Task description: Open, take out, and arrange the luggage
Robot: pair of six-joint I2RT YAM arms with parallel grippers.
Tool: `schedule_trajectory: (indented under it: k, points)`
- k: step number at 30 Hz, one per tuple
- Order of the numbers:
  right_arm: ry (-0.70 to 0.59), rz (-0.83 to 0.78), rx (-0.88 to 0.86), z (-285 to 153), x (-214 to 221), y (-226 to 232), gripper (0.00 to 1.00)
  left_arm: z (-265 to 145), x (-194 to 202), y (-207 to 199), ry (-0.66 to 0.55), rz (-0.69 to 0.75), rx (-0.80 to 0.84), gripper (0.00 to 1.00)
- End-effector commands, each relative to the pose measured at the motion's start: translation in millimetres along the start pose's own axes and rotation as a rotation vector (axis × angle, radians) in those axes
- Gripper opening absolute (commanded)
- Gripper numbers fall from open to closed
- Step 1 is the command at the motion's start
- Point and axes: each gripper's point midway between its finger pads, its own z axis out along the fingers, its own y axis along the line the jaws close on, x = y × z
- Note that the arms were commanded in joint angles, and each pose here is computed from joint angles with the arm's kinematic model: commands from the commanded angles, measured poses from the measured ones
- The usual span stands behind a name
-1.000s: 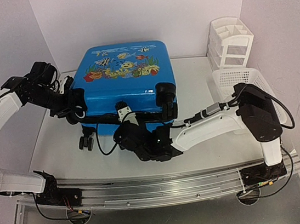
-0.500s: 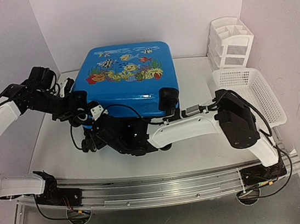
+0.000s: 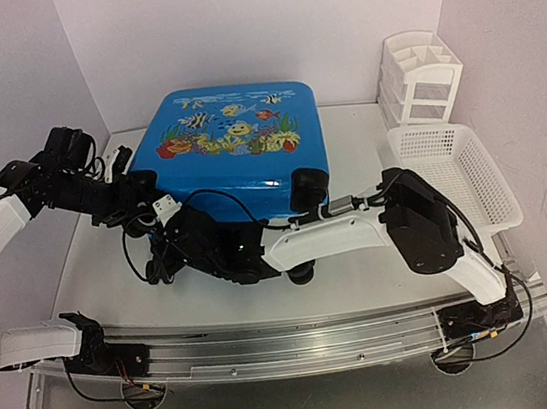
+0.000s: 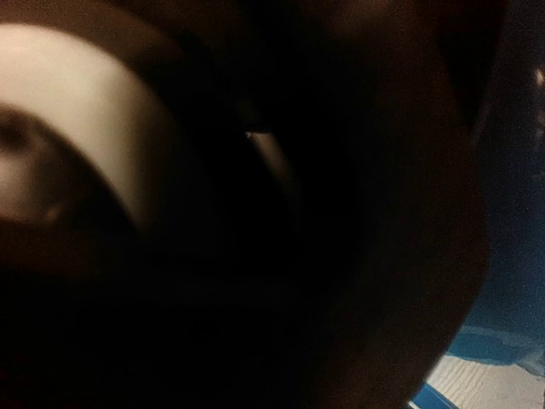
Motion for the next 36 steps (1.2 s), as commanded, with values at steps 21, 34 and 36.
schedule_trajectory:
  k: [21, 34, 36]
  points:
    - [-0.137, 0.092, 0.077, -24, -45, -56, 0.0, -75, -3, -37, 0.143, 1.172, 0.039, 0.99]
    - [-0.077, 0.079, 0.057, -20, -33, -56, 0.0, -47, -101, 72, 0.071, 1.516, -0.406, 0.69]
    - [-0.073, 0.077, 0.055, -20, -32, -56, 0.0, -34, -101, 71, 0.045, 1.552, -0.372, 0.7]
